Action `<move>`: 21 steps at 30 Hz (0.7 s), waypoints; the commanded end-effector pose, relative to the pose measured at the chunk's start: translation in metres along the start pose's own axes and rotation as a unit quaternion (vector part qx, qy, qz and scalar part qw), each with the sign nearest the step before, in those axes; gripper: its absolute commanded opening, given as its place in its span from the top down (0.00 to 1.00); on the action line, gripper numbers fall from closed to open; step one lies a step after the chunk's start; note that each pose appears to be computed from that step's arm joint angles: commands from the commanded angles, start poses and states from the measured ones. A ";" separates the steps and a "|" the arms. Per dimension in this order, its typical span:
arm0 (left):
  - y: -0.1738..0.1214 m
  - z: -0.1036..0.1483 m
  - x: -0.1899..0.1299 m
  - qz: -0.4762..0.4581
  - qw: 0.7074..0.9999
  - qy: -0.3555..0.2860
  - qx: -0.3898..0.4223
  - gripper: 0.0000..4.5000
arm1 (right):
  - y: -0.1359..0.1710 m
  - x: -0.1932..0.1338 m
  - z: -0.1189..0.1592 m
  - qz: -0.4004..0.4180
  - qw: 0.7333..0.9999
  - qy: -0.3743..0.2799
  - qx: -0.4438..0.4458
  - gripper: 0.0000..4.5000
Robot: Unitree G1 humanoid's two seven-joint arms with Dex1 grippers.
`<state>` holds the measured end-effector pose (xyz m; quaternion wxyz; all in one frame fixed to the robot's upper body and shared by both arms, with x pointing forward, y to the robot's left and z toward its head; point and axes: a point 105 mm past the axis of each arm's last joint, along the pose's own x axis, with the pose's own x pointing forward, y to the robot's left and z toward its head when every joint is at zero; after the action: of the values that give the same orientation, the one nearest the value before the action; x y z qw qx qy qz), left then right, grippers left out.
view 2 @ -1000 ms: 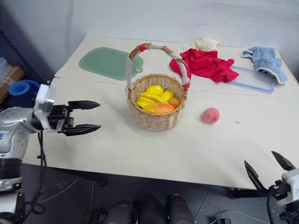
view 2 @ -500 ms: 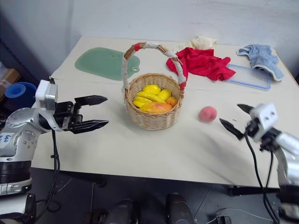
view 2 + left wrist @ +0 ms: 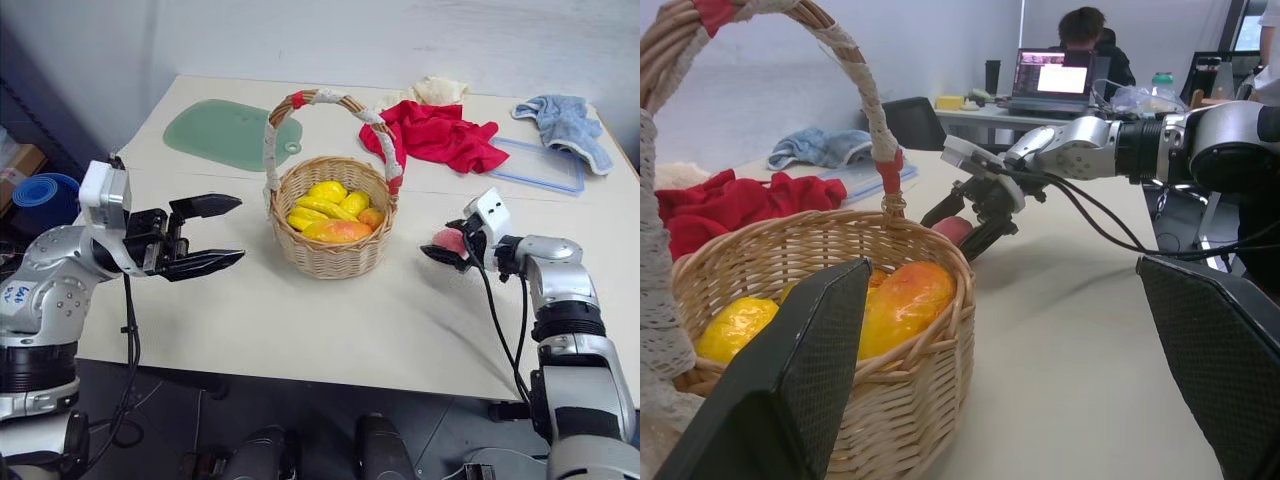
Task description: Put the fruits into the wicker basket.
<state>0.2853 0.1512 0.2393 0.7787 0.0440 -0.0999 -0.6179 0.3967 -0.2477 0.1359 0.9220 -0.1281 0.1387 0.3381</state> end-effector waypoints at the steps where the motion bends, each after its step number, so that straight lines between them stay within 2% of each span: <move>1: -0.007 0.009 0.004 -0.012 1.000 -0.014 0.010 0.01 | -0.002 -0.004 0.008 0.010 1.000 -0.007 -0.015 0.00; 4: -0.009 0.008 0.007 -0.019 1.000 -0.017 0.001 0.00 | -0.001 -0.004 0.011 0.013 0.999 -0.025 -0.017 0.13; 7: -0.010 0.006 0.010 -0.027 0.999 -0.016 -0.004 0.00 | 0.006 -0.012 0.014 0.032 0.998 -0.047 -0.029 0.35; 9: -0.009 0.007 0.012 -0.028 0.999 -0.018 -0.004 0.00 | 0.009 -0.018 0.014 0.034 0.997 -0.051 -0.038 0.43; 12: -0.007 0.009 0.012 -0.027 0.999 -0.020 -0.004 0.00 | 0.017 -0.032 0.021 0.044 0.995 -0.069 -0.050 0.45; 13: -0.006 0.010 0.011 -0.023 0.999 -0.022 -0.001 0.00 | 0.028 -0.040 0.032 0.064 0.993 -0.086 -0.048 0.45; 17: -0.002 0.013 0.007 -0.005 1.000 -0.027 -0.002 0.00 | 0.098 -0.055 0.097 0.164 0.969 -0.185 -0.027 0.45; 21: 0.002 0.012 0.001 0.016 1.000 -0.025 0.000 0.00 | 0.146 -0.047 0.155 0.198 0.938 -0.285 0.015 0.45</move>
<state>0.2861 0.1443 0.2424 0.7792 0.0213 -0.1013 -0.6182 0.3009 -0.1328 0.2591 0.8447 -0.0162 -0.0760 0.5295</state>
